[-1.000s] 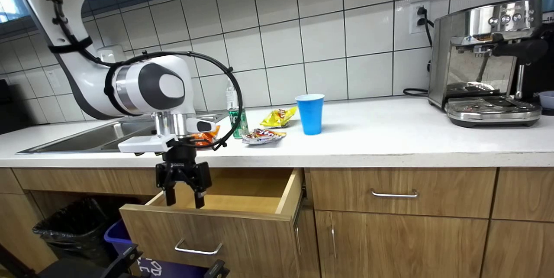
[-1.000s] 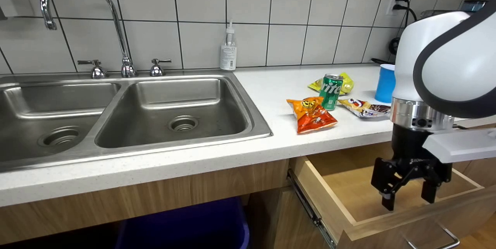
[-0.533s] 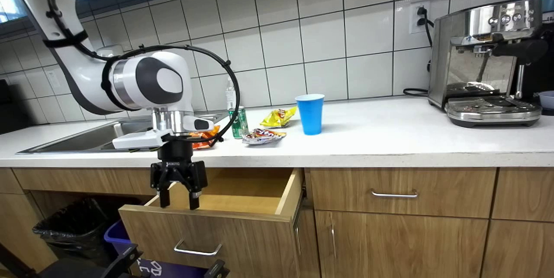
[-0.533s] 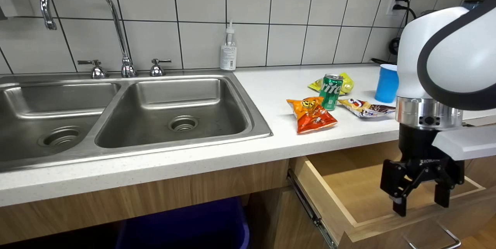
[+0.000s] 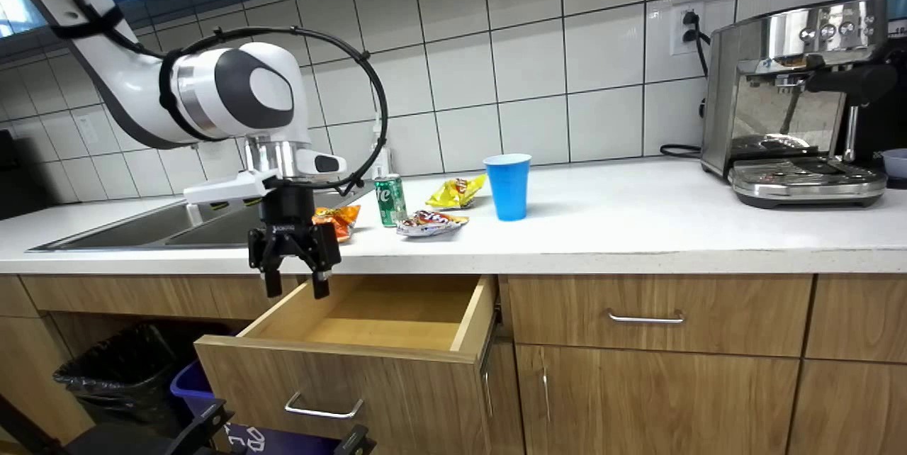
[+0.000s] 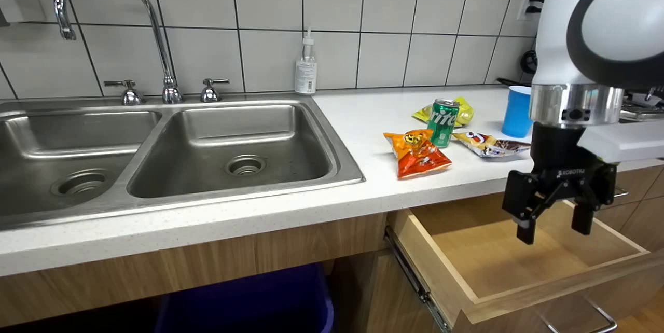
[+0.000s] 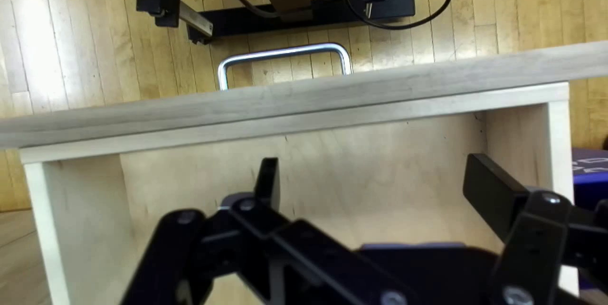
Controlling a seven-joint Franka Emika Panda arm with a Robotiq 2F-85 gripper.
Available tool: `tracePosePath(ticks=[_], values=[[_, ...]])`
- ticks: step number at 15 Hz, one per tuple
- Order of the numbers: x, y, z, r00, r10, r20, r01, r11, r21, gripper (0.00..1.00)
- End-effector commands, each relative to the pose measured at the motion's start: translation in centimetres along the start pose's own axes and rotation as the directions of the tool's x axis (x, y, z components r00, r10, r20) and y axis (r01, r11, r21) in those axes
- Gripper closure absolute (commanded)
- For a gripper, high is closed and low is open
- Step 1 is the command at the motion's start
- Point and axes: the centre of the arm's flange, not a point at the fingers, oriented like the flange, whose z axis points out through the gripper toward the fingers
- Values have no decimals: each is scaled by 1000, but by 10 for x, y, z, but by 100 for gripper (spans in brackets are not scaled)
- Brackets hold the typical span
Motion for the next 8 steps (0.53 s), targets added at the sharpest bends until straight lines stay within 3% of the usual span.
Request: tracePosePath(ticks=[1, 6, 7, 8], values=[[5, -4, -52, 999, 5, -54, -6, 1000, -20, 0], [22, -9, -93, 993, -20, -117, 20, 1000, -2, 0], [18, -6, -74, 993, -12, -119, 13, 1000, 6, 0], [20, -8, -79, 992, -14, -126, 15, 1000, 7, 0]])
